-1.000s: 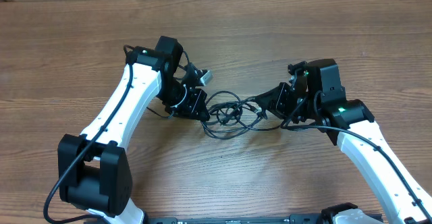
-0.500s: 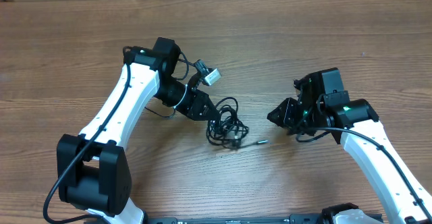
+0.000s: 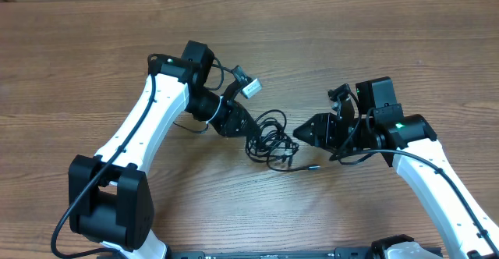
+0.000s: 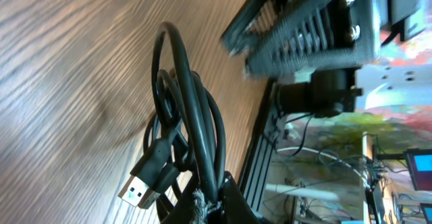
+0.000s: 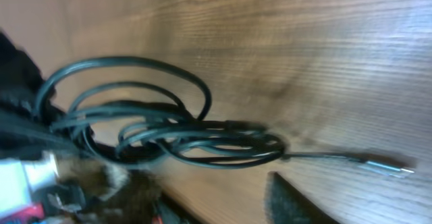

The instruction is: Untangle cables

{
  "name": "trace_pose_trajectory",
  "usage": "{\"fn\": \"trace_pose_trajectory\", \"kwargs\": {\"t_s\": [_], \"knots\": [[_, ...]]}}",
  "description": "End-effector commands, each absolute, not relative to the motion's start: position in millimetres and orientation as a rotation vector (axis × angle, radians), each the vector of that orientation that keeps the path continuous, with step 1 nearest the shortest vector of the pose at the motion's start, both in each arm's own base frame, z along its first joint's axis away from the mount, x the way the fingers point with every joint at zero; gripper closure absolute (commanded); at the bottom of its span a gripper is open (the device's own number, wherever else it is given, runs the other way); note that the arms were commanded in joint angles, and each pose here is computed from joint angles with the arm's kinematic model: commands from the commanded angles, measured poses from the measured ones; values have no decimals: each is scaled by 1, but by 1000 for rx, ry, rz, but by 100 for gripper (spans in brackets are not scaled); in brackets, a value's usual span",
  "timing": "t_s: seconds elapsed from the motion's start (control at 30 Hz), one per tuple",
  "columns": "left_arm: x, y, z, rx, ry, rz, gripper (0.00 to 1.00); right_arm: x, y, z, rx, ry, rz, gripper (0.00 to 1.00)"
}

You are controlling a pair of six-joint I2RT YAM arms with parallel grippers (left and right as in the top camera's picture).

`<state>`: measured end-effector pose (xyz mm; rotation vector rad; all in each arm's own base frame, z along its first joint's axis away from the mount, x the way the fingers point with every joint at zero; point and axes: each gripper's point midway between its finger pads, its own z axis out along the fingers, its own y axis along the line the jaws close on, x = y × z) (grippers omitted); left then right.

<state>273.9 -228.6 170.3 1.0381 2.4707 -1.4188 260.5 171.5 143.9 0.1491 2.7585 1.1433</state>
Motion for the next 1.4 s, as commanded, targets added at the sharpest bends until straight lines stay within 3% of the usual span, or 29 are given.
{"fn": "trace_pose_trajectory", "kwargs": {"t_s": [0.0,0.13,0.37,0.67,0.97,1.37], "knots": [[274,-241,194,1049,2311,-1539,96,255,181,150,313,2783,1227,23],[294,-239,189,945,2397,-1441,96,259,187,152,480,2783,1255,26],[336,-219,189,702,2544,-966,96,282,199,164,759,2674,1299,41],[327,-222,240,577,2457,-943,96,295,203,161,1081,2579,1245,49],[306,-235,237,620,2505,-969,96,316,211,182,1022,2463,1339,57],[306,-236,238,596,2513,-979,96,306,211,173,1053,2515,1309,70]]}}
